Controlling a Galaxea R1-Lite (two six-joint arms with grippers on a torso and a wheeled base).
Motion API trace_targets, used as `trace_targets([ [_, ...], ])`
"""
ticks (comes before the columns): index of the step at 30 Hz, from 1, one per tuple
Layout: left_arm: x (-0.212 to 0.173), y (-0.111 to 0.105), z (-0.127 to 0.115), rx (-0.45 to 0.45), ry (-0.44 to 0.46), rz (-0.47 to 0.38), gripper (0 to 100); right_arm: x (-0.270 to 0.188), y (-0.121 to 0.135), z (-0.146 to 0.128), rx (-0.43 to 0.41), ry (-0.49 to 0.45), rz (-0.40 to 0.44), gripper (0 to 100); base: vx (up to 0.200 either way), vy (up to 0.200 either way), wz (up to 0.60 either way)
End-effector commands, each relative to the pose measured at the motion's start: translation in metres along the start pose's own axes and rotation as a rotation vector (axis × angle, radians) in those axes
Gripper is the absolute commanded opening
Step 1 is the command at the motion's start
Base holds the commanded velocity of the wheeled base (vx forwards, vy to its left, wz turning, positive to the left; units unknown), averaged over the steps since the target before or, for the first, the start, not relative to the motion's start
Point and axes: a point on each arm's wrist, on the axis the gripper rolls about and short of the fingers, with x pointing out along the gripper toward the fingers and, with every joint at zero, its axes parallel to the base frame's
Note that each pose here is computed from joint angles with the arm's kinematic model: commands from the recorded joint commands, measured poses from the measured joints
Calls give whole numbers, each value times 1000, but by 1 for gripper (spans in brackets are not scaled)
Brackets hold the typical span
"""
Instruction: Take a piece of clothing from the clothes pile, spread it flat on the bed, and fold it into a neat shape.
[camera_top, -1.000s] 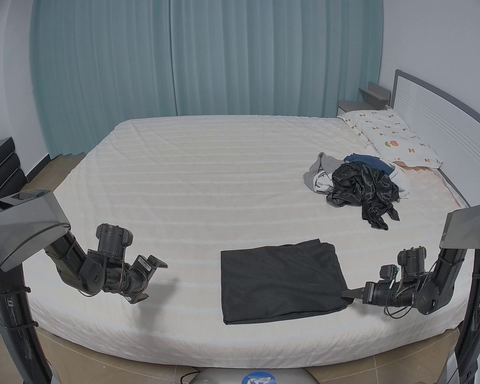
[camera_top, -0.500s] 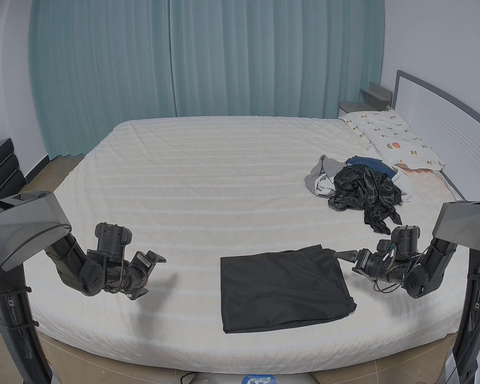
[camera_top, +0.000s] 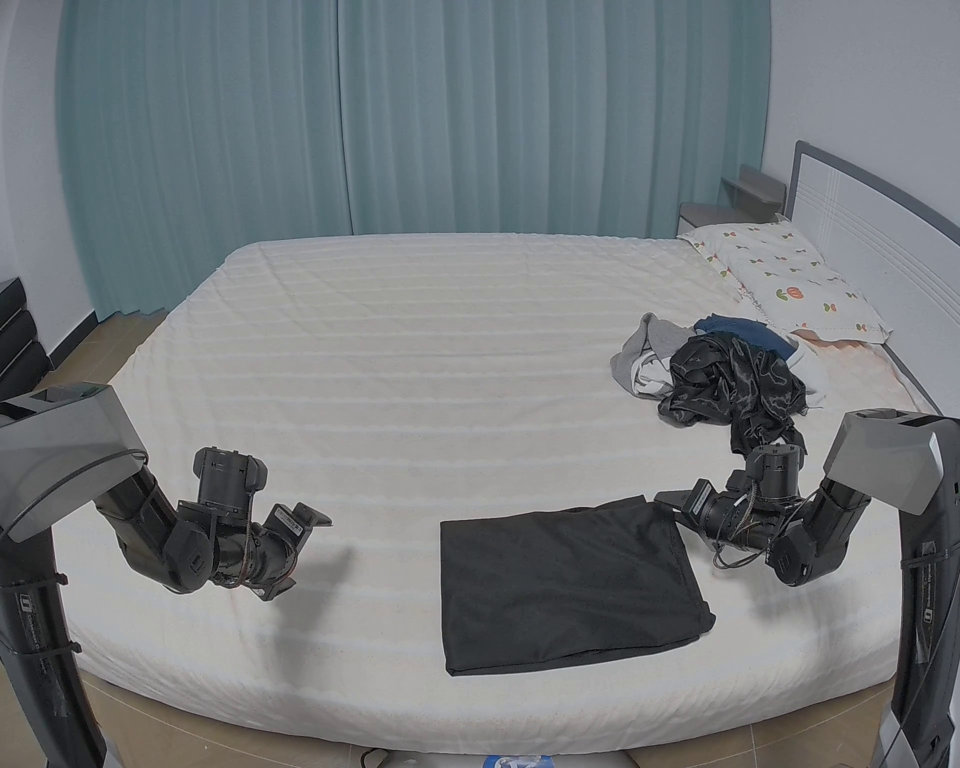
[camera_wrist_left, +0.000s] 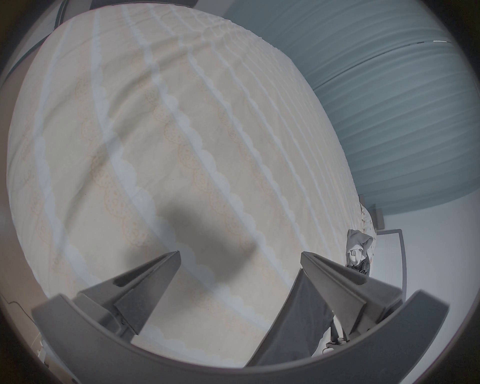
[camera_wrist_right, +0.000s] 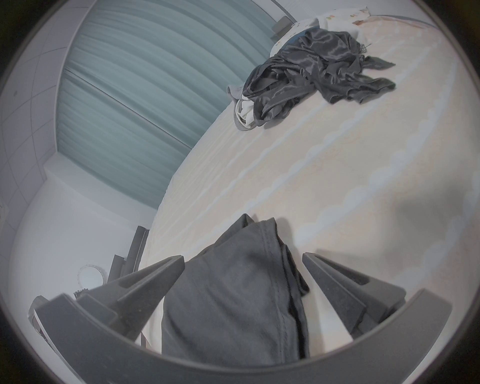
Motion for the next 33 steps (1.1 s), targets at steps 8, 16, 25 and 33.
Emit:
trace_targets([
  [8, 1, 0, 0, -1, 0, 1, 100, 4, -10, 9, 16, -38, -6, 0, 0, 0, 0],
  [16, 1, 1, 0, -1, 1, 4, 100, 4, -17, 12, 23, -55, -20, 0, 0, 0, 0],
  [25, 1, 1, 0, -1, 1, 4, 100, 8, -24, 11, 21, -66, -18, 100, 0, 0, 0],
  [33, 1, 1, -4, 11, 4, 10, 100, -3, -27, 13, 64, -100, -20, 100, 0, 0, 0],
])
